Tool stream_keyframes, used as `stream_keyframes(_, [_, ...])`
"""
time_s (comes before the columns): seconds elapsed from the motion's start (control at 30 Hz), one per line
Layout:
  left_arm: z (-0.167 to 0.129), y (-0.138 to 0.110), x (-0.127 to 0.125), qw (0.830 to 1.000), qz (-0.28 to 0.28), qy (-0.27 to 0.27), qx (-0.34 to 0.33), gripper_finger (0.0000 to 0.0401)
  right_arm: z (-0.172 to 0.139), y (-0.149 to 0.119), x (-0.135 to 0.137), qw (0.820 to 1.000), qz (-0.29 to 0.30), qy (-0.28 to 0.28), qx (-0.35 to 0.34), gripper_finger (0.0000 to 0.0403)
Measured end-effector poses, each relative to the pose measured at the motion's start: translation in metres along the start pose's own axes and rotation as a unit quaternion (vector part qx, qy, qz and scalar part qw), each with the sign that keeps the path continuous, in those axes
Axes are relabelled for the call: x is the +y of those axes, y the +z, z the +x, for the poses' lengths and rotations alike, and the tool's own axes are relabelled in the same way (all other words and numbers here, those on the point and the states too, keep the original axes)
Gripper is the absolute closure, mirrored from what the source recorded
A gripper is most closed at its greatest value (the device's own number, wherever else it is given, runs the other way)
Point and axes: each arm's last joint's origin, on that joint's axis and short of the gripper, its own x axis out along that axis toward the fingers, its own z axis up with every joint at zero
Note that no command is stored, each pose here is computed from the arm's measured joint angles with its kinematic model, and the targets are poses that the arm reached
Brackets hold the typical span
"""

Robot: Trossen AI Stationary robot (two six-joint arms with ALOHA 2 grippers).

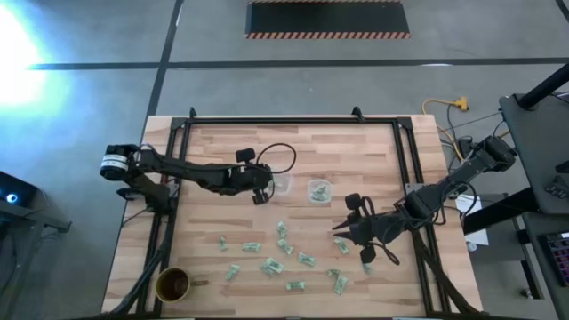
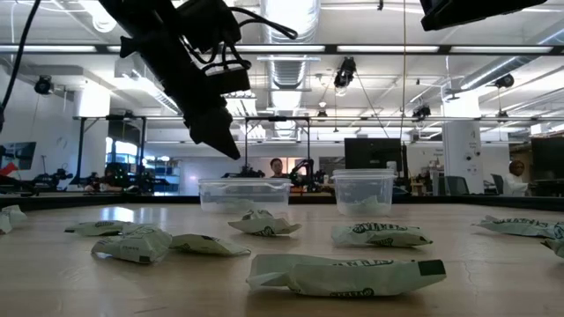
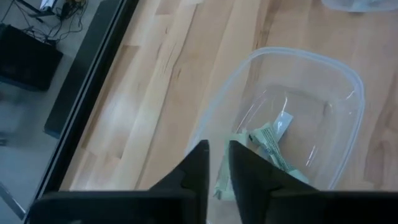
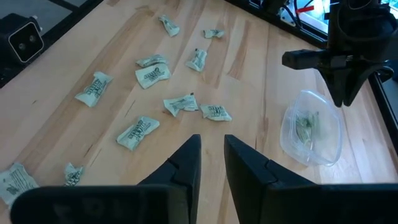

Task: Pick and place items into bin
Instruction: Put the green stevia packet into the right transparent bin

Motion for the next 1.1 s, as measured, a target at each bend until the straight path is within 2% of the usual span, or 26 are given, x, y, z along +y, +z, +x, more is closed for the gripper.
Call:
stream_keyframes(0.13, [0.0, 0.001, 0.0, 1.0, -0.001, 0.0, -0.002, 0.0312, 0.0, 0.0, 0.0, 1.0, 0.0, 0.0, 0.0, 0.0346])
stream_keyframes(0.27, [-0.004, 0.005, -0.003, 1.0, -0.001, -0.014, -0.01, 0.0287, 0.0, 0.0, 0.0, 1.0, 0.0, 0.0, 0.0, 0.0345])
stream_keyframes(0.4, [-0.013, 0.007, -0.013, 0.998, 0.01, -0.066, -0.021, 0.0283, 0.0, 0.0, 0.0, 1.0, 0.0, 0.0, 0.0, 0.0342])
stream_keyframes(0.9, [-0.064, -0.01, -0.082, 0.983, 0.062, -0.163, -0.058, 0.0283, 0.002, -0.004, 0.001, 1.0, 0.014, 0.002, 0.006, 0.0341])
stream_keyframes(0.97, [-0.068, -0.012, -0.086, 0.982, 0.069, -0.167, -0.061, 0.0283, 0.002, -0.006, 0.002, 0.999, 0.026, 0.018, 0.008, 0.0338])
stream_keyframes(1.1, [-0.071, -0.013, -0.089, 0.982, 0.074, -0.164, -0.066, 0.0283, 0.004, -0.014, 0.008, 0.994, 0.054, 0.093, 0.023, 0.0334])
